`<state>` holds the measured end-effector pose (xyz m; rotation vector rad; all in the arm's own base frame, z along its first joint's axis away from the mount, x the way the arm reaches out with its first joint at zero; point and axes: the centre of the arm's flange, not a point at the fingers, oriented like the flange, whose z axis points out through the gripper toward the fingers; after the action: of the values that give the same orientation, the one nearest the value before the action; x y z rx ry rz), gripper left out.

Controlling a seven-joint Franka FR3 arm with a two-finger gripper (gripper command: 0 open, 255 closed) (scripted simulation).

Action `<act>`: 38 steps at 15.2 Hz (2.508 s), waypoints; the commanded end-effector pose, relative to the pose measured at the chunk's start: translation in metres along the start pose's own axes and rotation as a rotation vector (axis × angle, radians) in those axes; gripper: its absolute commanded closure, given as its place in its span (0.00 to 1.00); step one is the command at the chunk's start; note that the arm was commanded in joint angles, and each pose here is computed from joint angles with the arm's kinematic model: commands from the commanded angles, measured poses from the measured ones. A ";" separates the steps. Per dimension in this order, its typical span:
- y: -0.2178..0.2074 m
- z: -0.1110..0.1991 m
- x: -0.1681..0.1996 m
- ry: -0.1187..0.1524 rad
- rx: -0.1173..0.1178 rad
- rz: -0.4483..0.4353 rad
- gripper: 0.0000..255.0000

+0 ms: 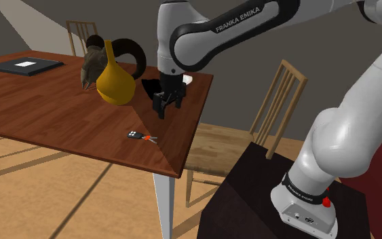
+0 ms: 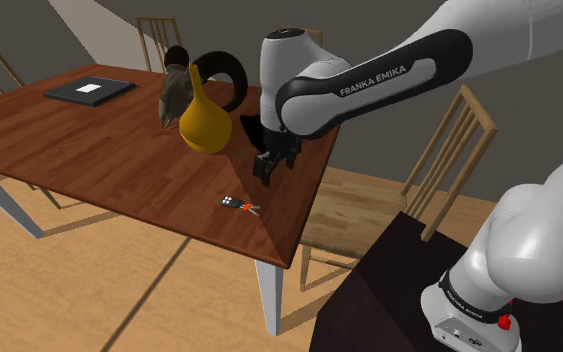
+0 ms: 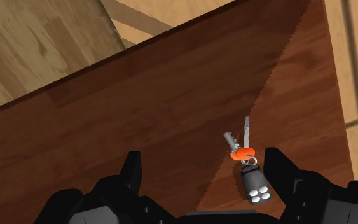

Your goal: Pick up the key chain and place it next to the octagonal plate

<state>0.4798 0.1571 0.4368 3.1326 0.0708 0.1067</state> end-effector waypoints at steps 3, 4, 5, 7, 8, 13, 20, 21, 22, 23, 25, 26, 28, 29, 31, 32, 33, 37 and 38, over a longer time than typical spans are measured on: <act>-0.036 0.033 0.030 -0.001 -0.004 -0.038 0.00; -0.044 0.041 0.037 -0.001 -0.005 -0.048 0.00; -0.052 0.049 0.044 -0.001 -0.006 -0.057 0.00; -0.069 0.065 0.057 -0.001 -0.009 -0.076 0.00; -0.070 0.066 0.058 -0.001 -0.009 -0.077 0.00; -0.070 0.092 0.058 -0.001 -0.009 -0.077 0.00; -0.069 0.106 0.058 -0.001 -0.009 -0.077 0.00; -0.069 0.106 0.058 -0.001 -0.009 -0.077 0.00; -0.069 0.106 0.058 -0.001 -0.009 -0.077 0.00; -0.069 0.105 0.058 -0.001 -0.009 -0.077 0.00; -0.069 0.105 0.058 -0.001 -0.009 -0.077 1.00; -0.069 0.105 0.058 -0.001 -0.009 -0.077 1.00; -0.070 0.105 0.058 -0.001 -0.009 -0.077 1.00; -0.070 0.105 0.058 -0.001 -0.009 -0.077 1.00; -0.070 0.105 0.057 -0.001 -0.009 -0.077 1.00; -0.070 0.106 0.057 -0.001 -0.009 -0.077 1.00; -0.069 0.106 0.058 -0.001 -0.009 -0.077 1.00; -0.069 0.084 0.059 -0.001 -0.009 -0.077 1.00; -0.069 0.079 0.060 -0.001 -0.009 -0.077 1.00</act>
<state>0.5414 0.2292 0.3565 3.1162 0.1904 0.1047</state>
